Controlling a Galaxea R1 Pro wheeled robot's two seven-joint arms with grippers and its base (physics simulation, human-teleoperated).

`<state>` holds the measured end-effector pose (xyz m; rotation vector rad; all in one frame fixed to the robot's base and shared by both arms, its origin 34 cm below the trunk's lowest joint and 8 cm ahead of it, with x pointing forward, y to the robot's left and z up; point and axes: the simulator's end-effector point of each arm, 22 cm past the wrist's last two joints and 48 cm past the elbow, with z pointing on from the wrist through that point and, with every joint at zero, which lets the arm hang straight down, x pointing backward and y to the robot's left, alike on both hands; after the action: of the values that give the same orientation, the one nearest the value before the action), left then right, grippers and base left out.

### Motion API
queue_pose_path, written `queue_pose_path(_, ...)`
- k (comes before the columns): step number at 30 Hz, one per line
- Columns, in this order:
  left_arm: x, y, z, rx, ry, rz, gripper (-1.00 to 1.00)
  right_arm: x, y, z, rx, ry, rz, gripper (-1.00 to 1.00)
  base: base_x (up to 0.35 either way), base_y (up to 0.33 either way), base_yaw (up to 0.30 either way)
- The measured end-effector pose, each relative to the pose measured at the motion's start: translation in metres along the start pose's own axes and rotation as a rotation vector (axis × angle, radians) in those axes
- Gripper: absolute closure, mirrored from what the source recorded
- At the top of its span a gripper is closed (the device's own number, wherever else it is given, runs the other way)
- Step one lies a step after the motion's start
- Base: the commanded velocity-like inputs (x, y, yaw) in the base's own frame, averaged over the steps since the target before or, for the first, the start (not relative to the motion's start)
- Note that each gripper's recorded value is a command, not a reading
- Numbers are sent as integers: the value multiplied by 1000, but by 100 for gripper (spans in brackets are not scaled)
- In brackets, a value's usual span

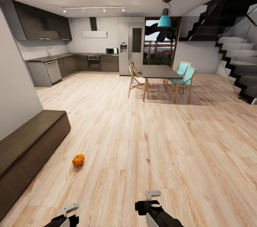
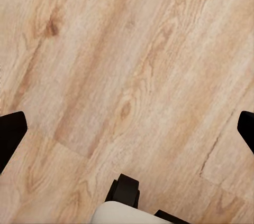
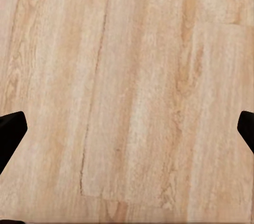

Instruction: Place each of the two pumpkins and all three candles from the living room inside a cabinet in the living room (use any cabinet), then make sure every cabinet is closed, and position the cauldron so it is next to a table in the living room.

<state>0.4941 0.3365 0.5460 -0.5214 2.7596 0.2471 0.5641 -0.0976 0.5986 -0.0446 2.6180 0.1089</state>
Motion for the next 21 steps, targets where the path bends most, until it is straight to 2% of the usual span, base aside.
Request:
queue_pose_path(8,6,-3,2,0,11,10,-100,7,0,3,0,16,1,-100,54,-15,1)
queue_pose_path(11,8,-3,3,-2,13,23,-100,9,0,4,0,21,1,-100,231,-77,0)
queue_pose_path(14,9,-2,4,-7,11,55,-100,11,0,5,0,26,1,-100,285,-135,0)
queue_pose_path(21,13,-1,7,-12,19,66,-100,16,0,7,-1,35,3,-100,302,-135,0)
